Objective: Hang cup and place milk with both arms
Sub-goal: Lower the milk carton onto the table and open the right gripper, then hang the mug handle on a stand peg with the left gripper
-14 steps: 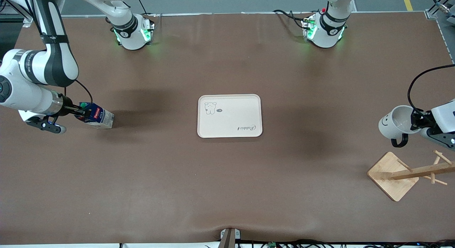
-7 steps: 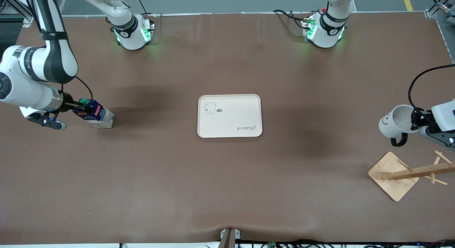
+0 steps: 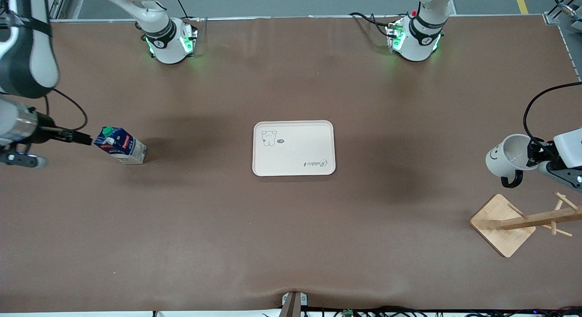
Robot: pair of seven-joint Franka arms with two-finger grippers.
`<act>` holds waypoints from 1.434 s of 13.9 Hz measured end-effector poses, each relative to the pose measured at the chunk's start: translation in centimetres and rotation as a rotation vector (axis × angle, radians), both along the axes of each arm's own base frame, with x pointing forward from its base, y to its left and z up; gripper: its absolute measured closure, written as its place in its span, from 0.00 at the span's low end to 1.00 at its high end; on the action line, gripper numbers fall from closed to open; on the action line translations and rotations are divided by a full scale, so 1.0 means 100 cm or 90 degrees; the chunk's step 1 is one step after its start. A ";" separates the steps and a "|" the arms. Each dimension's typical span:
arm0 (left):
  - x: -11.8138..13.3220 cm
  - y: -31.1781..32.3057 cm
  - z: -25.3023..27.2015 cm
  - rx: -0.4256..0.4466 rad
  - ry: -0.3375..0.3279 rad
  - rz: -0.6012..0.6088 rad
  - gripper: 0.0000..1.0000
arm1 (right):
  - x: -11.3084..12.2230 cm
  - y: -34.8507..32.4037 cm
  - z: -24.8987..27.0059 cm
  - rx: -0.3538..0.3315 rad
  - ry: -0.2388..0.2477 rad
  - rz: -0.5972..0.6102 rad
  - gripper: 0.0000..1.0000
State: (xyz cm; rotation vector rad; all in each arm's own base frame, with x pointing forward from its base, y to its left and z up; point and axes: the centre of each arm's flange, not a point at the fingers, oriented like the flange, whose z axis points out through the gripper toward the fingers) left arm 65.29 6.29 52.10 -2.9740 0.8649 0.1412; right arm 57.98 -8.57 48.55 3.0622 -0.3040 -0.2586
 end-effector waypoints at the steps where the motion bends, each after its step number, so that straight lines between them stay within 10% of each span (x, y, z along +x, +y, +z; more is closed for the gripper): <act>1: 0.000 0.004 0.002 0.000 -0.003 0.004 0.93 | 0.007 -0.001 0.021 -0.002 -0.003 -0.001 0.00; 10: 0.005 0.047 -0.001 0.001 -0.024 0.042 0.93 | 0.026 0.033 0.110 0.049 -0.074 0.082 0.00; 20: 0.018 0.074 -0.003 -0.001 -0.063 0.064 0.93 | -0.031 0.047 0.134 0.048 -0.095 0.109 0.00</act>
